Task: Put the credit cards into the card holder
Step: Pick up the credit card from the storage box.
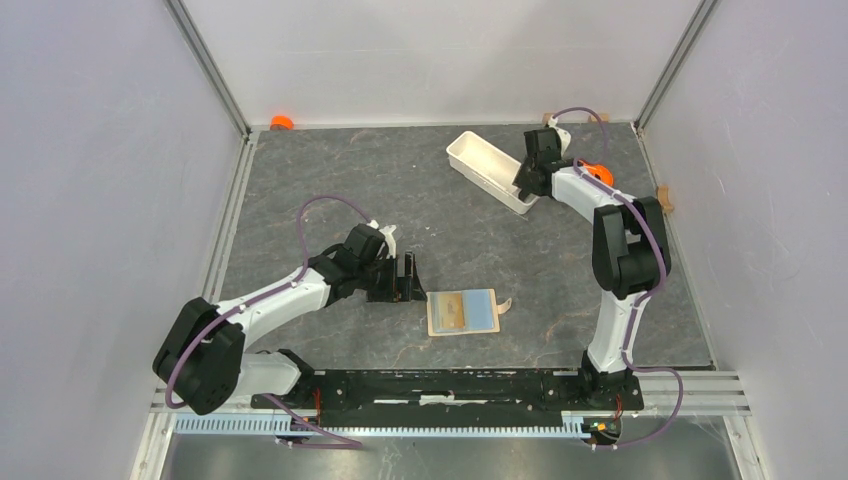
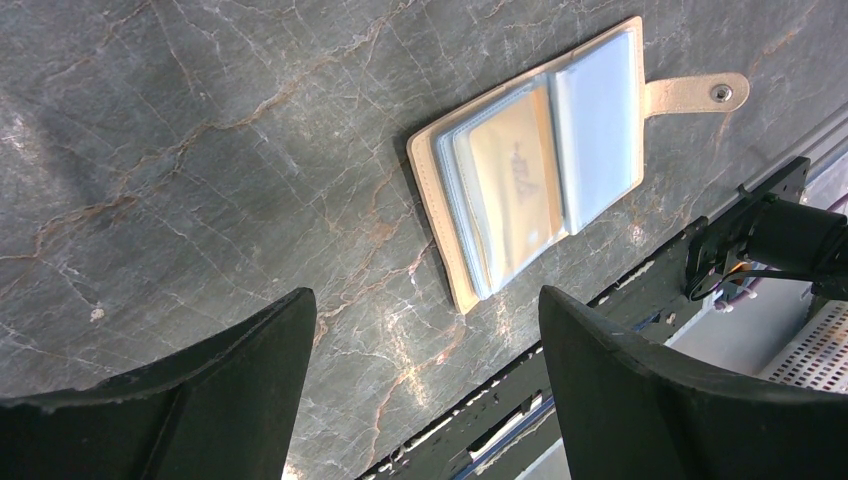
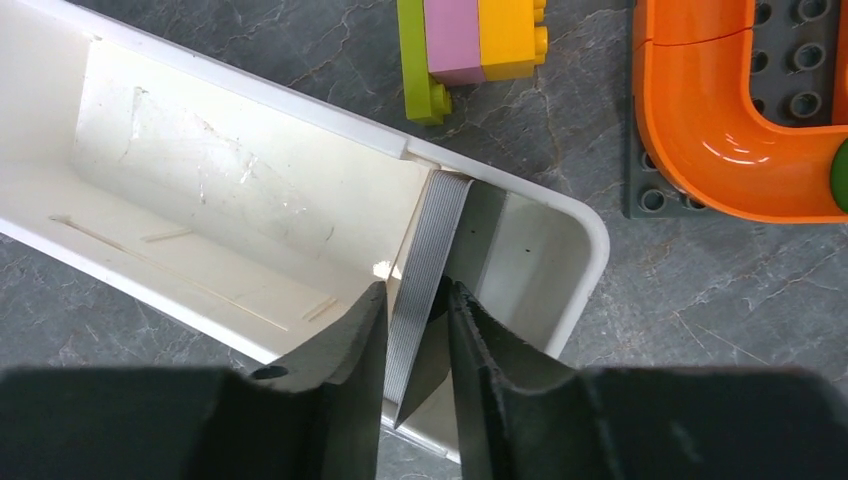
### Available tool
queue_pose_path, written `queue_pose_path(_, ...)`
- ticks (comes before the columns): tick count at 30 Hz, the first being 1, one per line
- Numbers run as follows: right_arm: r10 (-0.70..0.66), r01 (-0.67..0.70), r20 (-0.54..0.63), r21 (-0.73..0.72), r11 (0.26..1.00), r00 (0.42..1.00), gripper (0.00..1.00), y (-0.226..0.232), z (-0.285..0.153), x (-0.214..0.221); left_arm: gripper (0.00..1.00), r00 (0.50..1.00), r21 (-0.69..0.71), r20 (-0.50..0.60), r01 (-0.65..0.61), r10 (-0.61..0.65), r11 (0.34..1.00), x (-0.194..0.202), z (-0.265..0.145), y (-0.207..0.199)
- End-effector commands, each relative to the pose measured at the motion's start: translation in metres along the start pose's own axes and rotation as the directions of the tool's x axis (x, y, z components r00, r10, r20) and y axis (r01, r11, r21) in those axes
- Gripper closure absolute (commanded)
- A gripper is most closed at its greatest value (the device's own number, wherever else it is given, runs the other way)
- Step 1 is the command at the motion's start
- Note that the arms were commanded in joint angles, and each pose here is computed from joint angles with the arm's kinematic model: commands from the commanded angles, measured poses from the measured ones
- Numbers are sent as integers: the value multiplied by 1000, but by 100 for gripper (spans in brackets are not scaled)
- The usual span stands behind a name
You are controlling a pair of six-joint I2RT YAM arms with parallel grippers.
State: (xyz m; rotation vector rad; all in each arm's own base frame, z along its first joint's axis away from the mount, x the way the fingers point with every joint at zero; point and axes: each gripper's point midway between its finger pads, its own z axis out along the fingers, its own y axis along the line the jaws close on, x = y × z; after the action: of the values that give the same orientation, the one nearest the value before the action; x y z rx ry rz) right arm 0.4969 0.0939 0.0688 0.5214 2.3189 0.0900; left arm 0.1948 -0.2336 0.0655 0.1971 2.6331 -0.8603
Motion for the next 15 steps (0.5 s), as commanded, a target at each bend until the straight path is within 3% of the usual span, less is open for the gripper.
queue_pose_path(1,45,-42,92,-42,998,995,69,12,-24,-33,12,998,21,41,-45,44,999,-8,-5,-4)
queue_pose_path(15,38,-35,93,-32,999,995,98,7,-40,-36,12,999,29,33,-43,42,999,-6,-4,-4)
